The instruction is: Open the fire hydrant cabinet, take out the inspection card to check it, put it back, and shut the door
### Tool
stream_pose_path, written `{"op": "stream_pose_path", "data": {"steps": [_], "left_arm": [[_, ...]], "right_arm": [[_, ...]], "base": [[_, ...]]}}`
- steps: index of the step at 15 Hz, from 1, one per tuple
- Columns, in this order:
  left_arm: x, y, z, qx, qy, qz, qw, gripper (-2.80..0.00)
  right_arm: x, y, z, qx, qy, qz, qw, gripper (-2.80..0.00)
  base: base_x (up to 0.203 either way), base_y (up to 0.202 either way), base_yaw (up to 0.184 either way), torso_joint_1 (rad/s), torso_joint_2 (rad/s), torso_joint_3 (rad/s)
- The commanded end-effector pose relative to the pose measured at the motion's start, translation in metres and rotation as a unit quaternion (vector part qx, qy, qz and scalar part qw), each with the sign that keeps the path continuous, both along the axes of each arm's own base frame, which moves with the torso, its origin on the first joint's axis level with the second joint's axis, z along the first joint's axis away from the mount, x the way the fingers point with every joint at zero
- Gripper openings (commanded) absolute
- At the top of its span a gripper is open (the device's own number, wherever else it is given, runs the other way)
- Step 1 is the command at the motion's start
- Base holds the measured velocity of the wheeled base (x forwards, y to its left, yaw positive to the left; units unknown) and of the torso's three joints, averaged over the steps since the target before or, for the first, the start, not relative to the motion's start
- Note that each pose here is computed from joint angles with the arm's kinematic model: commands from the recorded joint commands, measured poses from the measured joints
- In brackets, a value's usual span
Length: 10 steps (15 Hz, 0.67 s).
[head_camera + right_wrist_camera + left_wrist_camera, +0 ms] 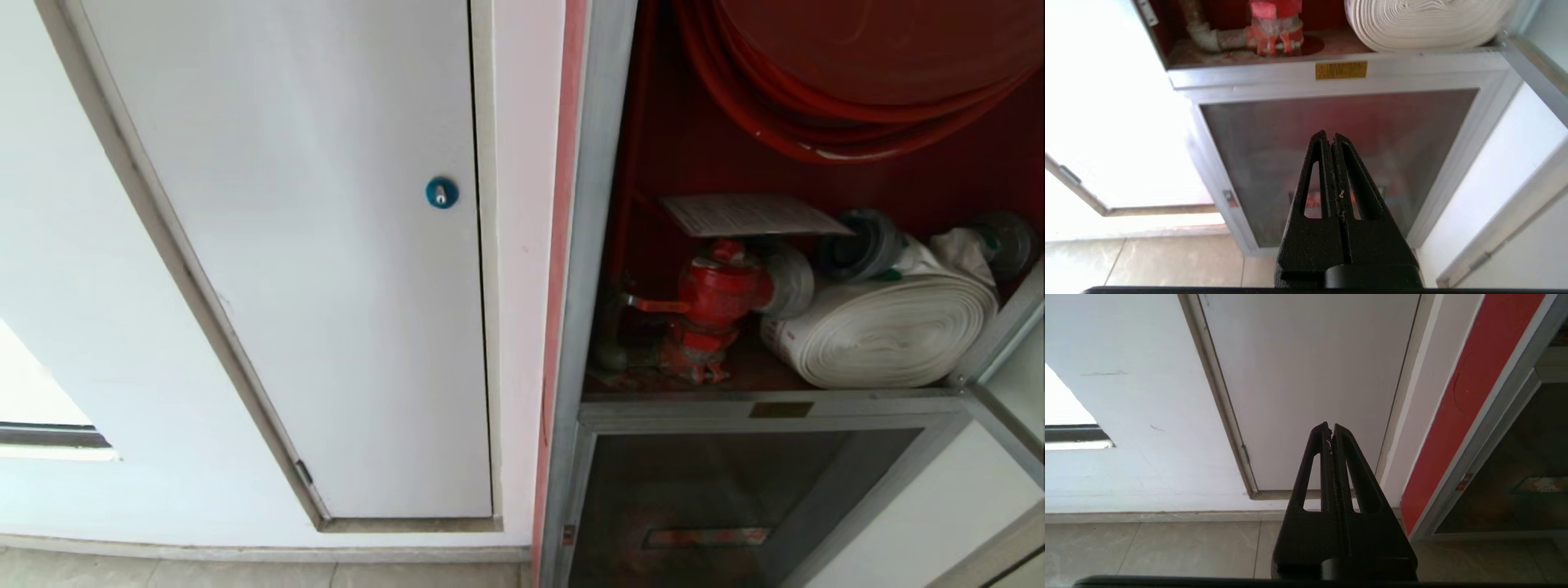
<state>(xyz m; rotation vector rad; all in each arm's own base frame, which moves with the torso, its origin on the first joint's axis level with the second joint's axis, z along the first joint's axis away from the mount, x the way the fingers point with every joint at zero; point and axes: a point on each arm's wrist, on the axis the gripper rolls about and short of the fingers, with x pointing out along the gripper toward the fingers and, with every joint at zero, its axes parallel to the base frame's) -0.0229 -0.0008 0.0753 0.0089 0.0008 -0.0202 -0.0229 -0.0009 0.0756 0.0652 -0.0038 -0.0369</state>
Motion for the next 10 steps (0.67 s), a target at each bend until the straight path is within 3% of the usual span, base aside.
{"op": "stream_pose_path", "data": {"steps": [1, 10], "left_arm": [[0.0001, 0.0000, 0.0000, 0.000, 0.000, 0.000, 1.0000, -2.80], [0.0001, 0.0000, 0.0000, 0.001, 0.000, 0.000, 1.0000, -2.80]], "right_arm": [[0.0001, 0.0000, 0.0001, 0.000, 0.001, 0.000, 1.000, -2.80], [0.0001, 0.0000, 0.0001, 0.000, 0.000, 0.000, 1.000, -2.80]], "base": [[-0.198, 0.000, 0.003, -0.002, 0.00, 0.002], [-0.197, 0.000, 0.002, 0.003, 0.00, 0.004]]}}
